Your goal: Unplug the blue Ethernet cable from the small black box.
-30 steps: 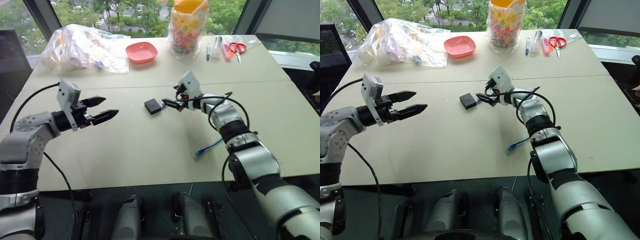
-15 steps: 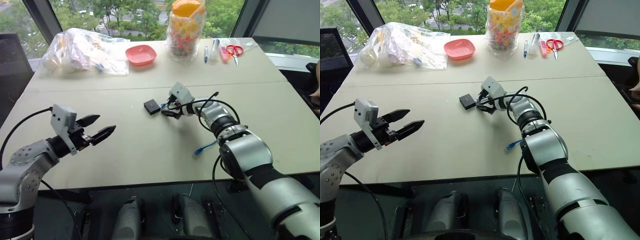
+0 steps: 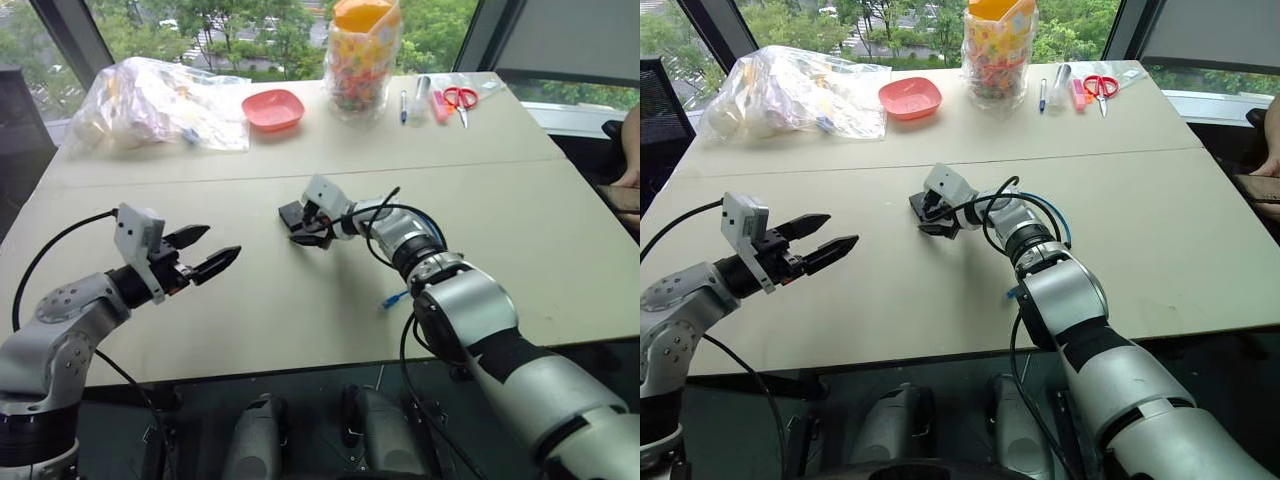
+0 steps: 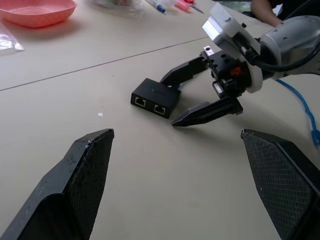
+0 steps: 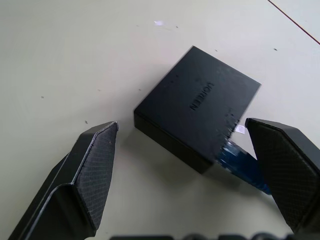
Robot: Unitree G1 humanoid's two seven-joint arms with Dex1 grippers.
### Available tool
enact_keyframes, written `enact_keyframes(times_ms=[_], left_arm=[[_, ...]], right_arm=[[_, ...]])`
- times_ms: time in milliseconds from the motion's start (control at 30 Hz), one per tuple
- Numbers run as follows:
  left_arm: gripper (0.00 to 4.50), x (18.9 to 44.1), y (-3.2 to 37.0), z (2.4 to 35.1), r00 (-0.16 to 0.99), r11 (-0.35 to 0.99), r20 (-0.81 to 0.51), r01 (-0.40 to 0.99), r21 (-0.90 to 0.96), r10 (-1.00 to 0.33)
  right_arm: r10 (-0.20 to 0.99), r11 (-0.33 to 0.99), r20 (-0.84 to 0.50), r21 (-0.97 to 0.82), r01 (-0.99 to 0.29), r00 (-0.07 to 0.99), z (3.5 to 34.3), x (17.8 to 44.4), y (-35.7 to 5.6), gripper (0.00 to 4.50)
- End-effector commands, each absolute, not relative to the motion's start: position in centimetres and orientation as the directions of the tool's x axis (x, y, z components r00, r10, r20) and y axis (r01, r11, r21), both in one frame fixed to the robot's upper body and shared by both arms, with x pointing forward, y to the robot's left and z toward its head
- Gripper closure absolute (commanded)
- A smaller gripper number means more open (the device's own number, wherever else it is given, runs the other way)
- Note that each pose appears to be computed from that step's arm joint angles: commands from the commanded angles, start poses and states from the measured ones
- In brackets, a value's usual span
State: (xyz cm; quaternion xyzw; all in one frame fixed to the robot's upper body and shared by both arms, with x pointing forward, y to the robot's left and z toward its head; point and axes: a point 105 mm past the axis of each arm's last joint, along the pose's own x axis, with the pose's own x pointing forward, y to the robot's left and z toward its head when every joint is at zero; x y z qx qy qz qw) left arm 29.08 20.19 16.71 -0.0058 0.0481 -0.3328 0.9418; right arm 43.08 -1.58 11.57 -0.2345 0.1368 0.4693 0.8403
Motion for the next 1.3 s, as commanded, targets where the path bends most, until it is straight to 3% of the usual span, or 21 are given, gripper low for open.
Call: enact_keyframes(times_ms=[33, 233, 433, 533, 633, 1167, 1300], left_arm=[[0.28, 29.6, 19.5, 17.4, 0.760, 0.761, -0.055, 0.648, -0.011, -0.648], [0.28, 30.2, 19.1, 17.2, 0.750, 0.751, -0.049, 0.660, -0.016, -0.660], [0.28, 30.6, 18.7, 17.0, 0.744, 0.745, -0.042, 0.667, -0.022, -0.667], [0.22, 31.0, 18.5, 17.2, 0.740, 0.741, -0.033, 0.671, -0.023, -0.672], [0.22, 31.2, 18.2, 17.3, 0.737, 0.737, -0.024, 0.675, -0.026, -0.675], [0.22, 32.2, 18.8, 17.7, 0.741, 0.741, -0.015, 0.671, -0.012, -0.671], [0.22, 32.6, 18.6, 17.7, 0.732, 0.732, -0.015, 0.681, -0.006, -0.681]], right_arm=[[0.751, 0.438, -0.467, -0.177, -0.881, 0.467, 11.1, 42.5, -1.2, 0.23], [0.782, 0.424, -0.474, -0.073, -0.903, 0.405, 10.8, 41.8, -0.9, 0.23], [0.772, 0.391, -0.504, -0.105, -0.915, 0.388, 10.5, 41.6, -1.4, 0.23], [0.745, 0.346, -0.547, -0.172, -0.923, 0.381, 10.0, 41.5, -1.7, 1.50], [0.726, 0.295, -0.581, -0.219, -0.930, 0.367, 9.7, 41.4, -1.8, 3.09], [0.677, 0.208, -0.604, -0.390, -0.897, 0.420, 10.8, 42.2, -3.1, 3.09], [0.687, 0.183, -0.624, -0.347, -0.920, 0.373, 10.0, 41.6, -3.3, 4.45]])
